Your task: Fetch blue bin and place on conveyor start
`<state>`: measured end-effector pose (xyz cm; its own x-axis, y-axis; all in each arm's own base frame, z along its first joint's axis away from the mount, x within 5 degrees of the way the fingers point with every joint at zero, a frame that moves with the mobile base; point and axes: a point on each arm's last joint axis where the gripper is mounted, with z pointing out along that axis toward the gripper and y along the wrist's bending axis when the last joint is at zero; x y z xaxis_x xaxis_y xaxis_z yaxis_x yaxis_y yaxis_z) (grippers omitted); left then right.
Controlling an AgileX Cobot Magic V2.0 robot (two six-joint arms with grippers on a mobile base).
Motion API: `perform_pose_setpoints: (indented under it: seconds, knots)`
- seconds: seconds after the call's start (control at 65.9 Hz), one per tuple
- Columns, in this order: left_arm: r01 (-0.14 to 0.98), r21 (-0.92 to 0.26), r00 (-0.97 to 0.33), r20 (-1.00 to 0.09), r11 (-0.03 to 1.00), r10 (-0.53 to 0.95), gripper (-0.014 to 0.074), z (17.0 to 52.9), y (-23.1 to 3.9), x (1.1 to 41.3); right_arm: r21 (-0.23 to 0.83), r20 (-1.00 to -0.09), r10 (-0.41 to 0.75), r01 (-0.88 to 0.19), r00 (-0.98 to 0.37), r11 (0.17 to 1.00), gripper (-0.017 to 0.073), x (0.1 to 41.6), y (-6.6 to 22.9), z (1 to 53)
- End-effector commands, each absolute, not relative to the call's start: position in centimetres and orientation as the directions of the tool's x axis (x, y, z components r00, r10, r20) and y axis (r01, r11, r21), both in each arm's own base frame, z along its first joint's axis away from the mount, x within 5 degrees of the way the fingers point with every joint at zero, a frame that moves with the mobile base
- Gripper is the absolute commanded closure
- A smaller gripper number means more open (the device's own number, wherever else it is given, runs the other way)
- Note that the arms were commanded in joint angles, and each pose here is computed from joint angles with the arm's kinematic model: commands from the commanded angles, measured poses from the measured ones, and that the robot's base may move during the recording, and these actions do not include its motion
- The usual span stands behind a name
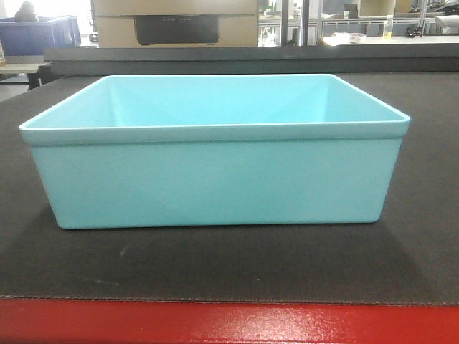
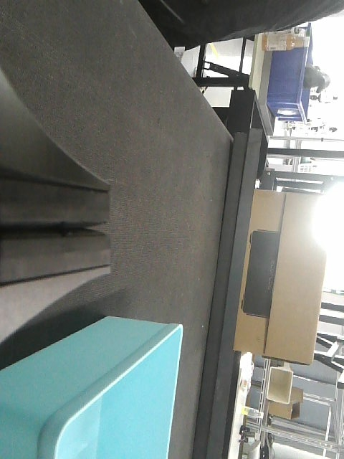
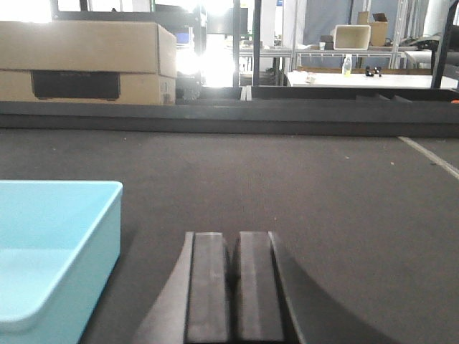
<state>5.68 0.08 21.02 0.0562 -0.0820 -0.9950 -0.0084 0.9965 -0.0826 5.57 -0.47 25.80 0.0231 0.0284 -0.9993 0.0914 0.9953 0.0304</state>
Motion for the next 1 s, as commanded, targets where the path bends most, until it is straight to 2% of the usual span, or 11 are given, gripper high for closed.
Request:
perform_pose_setpoints:
  seconds: [0.0,0.152,0.213,0.258,0.987]
  knots:
    - [-0.010,-0.088,0.082,-0.993,0.996,-0.087,0.0704,21.3,0.1,5.6,0.026,-0.998,0.019,0.102,0.067,0.994,0.0721,5.5,-0.5,24.5]
    - [-0.010,-0.088,0.082,-0.993,0.996,-0.087,0.0704,21.3,0.1,5.6,0.027,-0.999,0.023,0.106,0.044,0.994,0.0721,5.6,-0.6,21.0]
    - [-0.010,-0.088,0.082,-0.993,0.996,-0.087,0.0704,21.3,0.1,5.6,0.032,-0.996,0.023,0.108,0.081,0.994,0.0721,5.6,-0.6,21.2]
    - [-0.010,-0.088,0.082,-0.993,0.996,-0.087,0.0704,21.3,0.1,5.6,0.031,-0.999,0.027,0.106,0.047,0.994,0.0721,5.6,-0.6,20.9]
    - [-0.010,-0.088,0.082,-0.993,0.996,-0.087,0.0704,21.3,0.1,5.6,0.031,-0.998,0.026,0.106,0.051,0.994,0.0721,5.6,-0.6,21.0]
